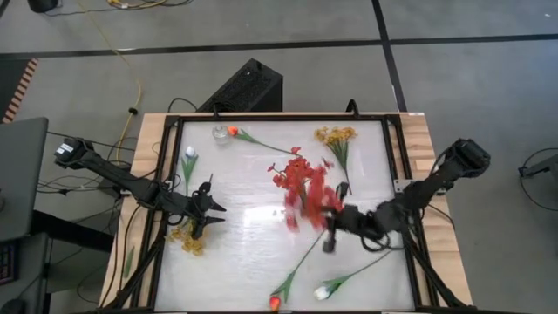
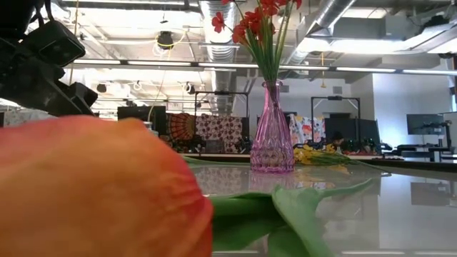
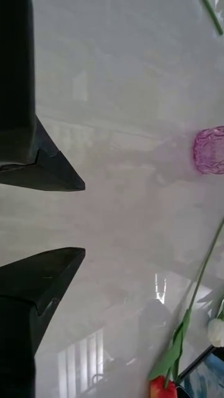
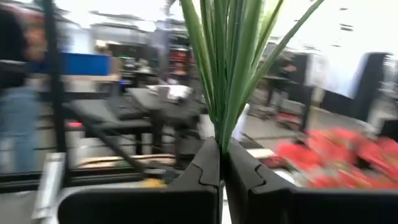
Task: Sort flowers into vase by color
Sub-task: Put the red flowers into the violet vase
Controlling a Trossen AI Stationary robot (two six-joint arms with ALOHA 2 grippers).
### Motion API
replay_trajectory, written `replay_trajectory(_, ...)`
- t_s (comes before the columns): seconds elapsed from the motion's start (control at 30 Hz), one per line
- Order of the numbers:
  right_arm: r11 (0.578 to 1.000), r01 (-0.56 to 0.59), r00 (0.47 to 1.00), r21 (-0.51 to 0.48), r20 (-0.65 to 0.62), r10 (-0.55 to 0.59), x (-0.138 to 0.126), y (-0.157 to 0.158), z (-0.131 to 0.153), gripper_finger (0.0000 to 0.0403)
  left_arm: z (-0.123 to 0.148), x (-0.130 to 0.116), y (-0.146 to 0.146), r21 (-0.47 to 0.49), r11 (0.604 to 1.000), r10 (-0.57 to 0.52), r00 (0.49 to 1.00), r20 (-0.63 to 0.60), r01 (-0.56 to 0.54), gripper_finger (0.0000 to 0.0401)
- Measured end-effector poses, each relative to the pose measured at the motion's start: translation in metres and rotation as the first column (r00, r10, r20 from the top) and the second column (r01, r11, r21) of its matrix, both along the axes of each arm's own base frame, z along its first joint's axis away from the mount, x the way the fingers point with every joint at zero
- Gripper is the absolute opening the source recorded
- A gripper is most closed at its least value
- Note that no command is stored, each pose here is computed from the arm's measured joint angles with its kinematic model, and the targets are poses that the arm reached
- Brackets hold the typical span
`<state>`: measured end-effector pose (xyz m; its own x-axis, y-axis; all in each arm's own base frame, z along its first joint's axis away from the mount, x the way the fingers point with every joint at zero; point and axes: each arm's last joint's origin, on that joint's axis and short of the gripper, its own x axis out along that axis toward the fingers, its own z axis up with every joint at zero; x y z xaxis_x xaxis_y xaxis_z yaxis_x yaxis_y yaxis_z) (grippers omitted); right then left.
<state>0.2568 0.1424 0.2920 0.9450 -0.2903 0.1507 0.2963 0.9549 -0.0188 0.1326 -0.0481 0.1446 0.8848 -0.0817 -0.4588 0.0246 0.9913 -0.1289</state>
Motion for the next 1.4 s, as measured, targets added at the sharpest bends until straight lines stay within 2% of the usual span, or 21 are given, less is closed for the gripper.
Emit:
replay_trajectory(0.2, 0.993, 0.076, 0.995, 0.091, 0.052, -0.081, -0.004, -0.032, -0.015, 0.0028, -0.001, 0.0, 0.0, -0.005, 1.0, 0.001, 1.0, -0.009, -0.001, 0.0146)
replay_trajectory(0.37, 0.989, 0.147, 0.989, 0.024, 0.024, -0.147, -0.001, -0.038, -0.021, 0.0028, -0.003, -0.001, 0.0, -0.012, 1.0, 0.009, 0.999, -0.033, -0.009, 0.0146)
replay_trajectory(0.53, 0.98, 0.198, 0.98, 0.009, 0.007, -0.198, 0.01, -0.045, -0.033, 0.0028, -0.003, -0.002, 0.0, -0.024, 1.0, 0.015, 0.999, -0.036, -0.016, 0.0146)
replay_trajectory(0.87, 0.951, 0.29, 0.957, -0.105, 0.053, -0.286, 0.023, -0.047, -0.045, 0.0028, -0.003, -0.002, 0.0, -0.033, 0.999, 0.02, 0.999, -0.038, -0.021, 0.0146)
replay_trajectory(1.23, 0.932, 0.321, 0.946, -0.169, 0.019, -0.322, 0.015, -0.035, -0.043, 0.0027, -0.004, -0.002, 0.001, -0.026, 0.999, 0.022, 0.998, -0.052, -0.024, 0.0146)
replay_trajectory(1.4, 0.936, 0.316, 0.948, -0.155, 0.0, -0.319, 0.017, -0.034, -0.048, 0.0027, -0.004, -0.002, 0.001, -0.03, 0.999, 0.025, 0.998, -0.052, -0.027, 0.0146)
